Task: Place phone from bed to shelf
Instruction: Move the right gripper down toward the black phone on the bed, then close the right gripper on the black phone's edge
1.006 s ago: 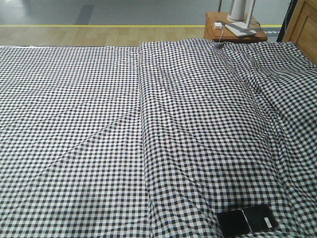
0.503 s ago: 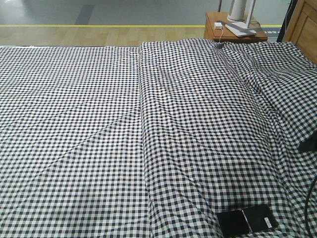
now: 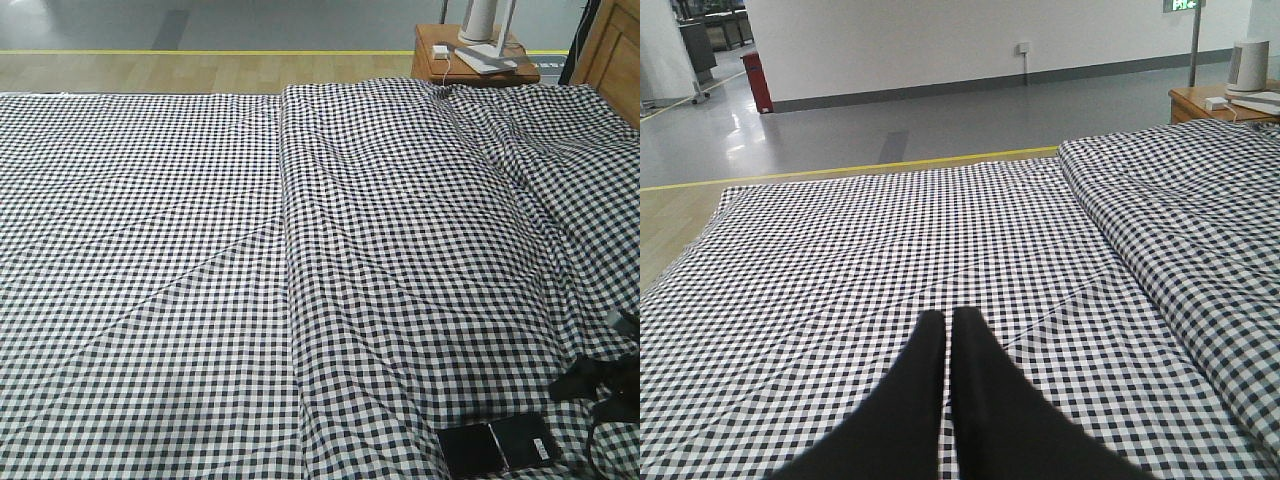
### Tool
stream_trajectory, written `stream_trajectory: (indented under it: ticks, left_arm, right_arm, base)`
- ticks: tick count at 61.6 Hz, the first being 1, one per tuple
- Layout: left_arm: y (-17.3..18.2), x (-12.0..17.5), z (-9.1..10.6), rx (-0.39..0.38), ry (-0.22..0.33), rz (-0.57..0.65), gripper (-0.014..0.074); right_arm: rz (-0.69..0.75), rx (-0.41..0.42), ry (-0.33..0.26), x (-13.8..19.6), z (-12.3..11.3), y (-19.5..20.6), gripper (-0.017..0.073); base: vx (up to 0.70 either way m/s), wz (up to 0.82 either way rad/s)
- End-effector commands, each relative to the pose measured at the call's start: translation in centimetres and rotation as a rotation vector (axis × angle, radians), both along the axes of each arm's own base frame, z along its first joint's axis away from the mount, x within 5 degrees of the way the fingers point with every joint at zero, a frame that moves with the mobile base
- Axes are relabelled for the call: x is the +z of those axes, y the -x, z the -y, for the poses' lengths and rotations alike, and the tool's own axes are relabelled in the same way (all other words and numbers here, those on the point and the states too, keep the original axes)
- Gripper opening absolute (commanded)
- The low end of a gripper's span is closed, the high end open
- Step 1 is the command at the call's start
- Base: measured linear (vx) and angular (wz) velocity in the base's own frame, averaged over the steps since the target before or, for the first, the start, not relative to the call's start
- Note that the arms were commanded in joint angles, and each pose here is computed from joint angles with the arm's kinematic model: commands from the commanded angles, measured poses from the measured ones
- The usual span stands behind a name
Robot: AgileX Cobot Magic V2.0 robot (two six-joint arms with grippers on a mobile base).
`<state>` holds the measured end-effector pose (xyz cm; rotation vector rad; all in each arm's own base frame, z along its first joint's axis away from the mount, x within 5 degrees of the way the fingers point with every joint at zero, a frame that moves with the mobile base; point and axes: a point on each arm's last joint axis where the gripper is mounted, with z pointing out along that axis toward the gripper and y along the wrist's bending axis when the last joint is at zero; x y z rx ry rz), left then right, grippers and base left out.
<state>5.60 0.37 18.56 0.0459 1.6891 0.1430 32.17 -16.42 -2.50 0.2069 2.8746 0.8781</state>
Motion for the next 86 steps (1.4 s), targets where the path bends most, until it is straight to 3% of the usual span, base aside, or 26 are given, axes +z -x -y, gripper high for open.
stream_trajectory:
  ticks: [1,14,45,60,77,86]
  left_arm:
    - [0.1,1.5,0.0,-0.003,0.008,0.106,0.0001]
    - [0.1,1.5,0.0,-0.003,0.008,0.106,0.0001]
    - [0.1,1.5,0.0,-0.003,0.008,0.106,0.0001]
    - [0.1,1.5,0.0,-0.003,0.008,0.106,0.0001]
    - [0.1,1.5,0.0,-0.003,0.008,0.106,0.0001]
    - [0.1,1.5,0.0,-0.003,0.008,0.106,0.0001]
  right_arm:
    - [0.056,-0.001,-0.092,1.6,0.1,-1.4,0.0666]
    - [0.019,0.02,-0.237,-0.5,-0.1,-2.1,0.0662]
    - [-0.053,0.03,-0.315,-5.3,-1.1,-0.8,0.0647]
    - [-0.034,-0.001,-0.48,-6.1,-2.7,-0.7,0.0636]
    - [-0.035,0.084,-0.475,-6.2,-5.3,-1.7,0.0601]
    - [-0.04,0.11,-0.472,-6.2,-6.0,-1.8,0.0535]
  base:
    - [0.0,0.0]
    - [0.0,0.0]
    - [0.0,0.0]
    - [0.0,0.0]
    - [0.0,0.0]
    - [0.0,0.0]
